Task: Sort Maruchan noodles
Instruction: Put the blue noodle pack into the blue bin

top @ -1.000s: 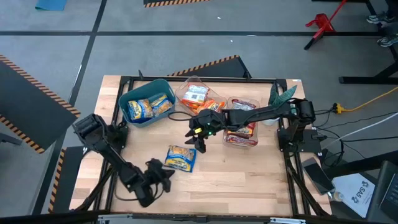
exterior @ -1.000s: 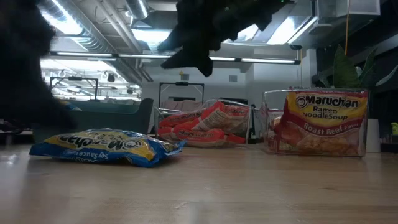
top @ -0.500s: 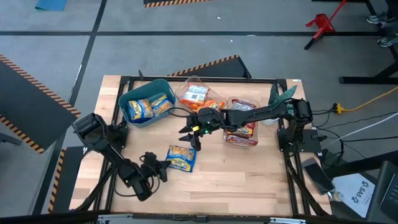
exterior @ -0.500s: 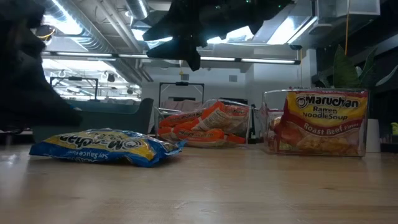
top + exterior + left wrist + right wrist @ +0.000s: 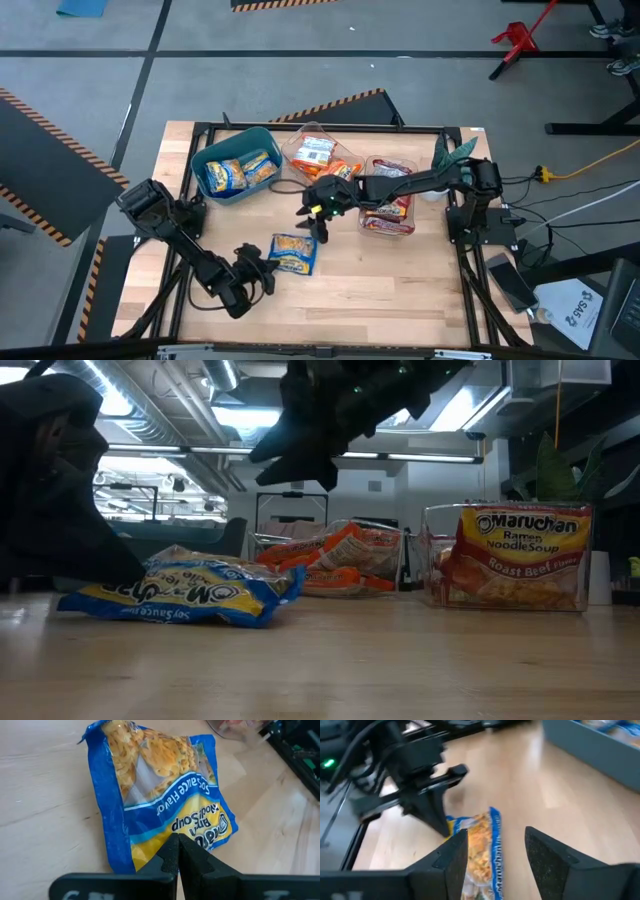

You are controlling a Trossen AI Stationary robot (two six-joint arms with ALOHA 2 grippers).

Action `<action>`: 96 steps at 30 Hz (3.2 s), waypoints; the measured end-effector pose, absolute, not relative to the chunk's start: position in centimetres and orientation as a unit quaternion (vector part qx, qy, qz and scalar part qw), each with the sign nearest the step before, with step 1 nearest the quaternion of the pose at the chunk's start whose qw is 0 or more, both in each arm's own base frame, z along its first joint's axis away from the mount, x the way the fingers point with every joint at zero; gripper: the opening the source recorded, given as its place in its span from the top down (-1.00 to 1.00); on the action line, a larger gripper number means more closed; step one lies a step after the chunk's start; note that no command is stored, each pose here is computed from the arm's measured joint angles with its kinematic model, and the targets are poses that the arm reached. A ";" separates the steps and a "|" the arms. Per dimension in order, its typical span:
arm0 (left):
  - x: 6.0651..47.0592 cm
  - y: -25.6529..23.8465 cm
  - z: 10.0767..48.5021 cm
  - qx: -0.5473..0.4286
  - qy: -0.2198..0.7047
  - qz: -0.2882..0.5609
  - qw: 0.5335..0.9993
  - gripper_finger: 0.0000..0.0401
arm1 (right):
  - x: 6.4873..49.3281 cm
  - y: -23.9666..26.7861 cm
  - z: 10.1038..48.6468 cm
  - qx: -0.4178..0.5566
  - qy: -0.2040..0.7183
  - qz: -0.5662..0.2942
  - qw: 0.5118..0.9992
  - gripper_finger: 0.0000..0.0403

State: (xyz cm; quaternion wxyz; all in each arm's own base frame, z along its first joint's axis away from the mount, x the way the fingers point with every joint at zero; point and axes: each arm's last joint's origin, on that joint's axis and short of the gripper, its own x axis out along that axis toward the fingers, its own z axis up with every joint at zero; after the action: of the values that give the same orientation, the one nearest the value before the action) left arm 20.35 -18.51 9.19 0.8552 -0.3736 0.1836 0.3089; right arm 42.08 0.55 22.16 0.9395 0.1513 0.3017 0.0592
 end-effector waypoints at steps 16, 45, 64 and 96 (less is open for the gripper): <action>20.2 -18.6 8.8 -0.365 0.248 0.296 0.847 1.00 | 43.7 1.0 17.7 0.181 0.329 0.110 0.920 -0.69; 21.0 -17.7 8.7 -0.358 0.241 0.311 0.847 1.00 | 44.6 6.2 14.7 0.133 0.314 0.080 0.936 -0.50; 21.6 -18.0 10.7 -0.399 0.207 0.294 0.844 1.00 | 44.6 6.4 13.6 0.174 0.335 0.096 0.921 0.76; 15.2 -17.1 25.9 -0.429 0.018 0.158 0.889 1.00 | 48.3 1.0 26.5 0.235 0.207 0.103 0.944 0.89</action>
State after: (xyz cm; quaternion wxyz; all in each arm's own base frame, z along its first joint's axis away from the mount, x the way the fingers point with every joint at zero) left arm 15.23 -17.12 25.86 0.8891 -0.4292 0.0182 0.1580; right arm 48.32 1.04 26.48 0.9443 0.2346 0.2067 0.1031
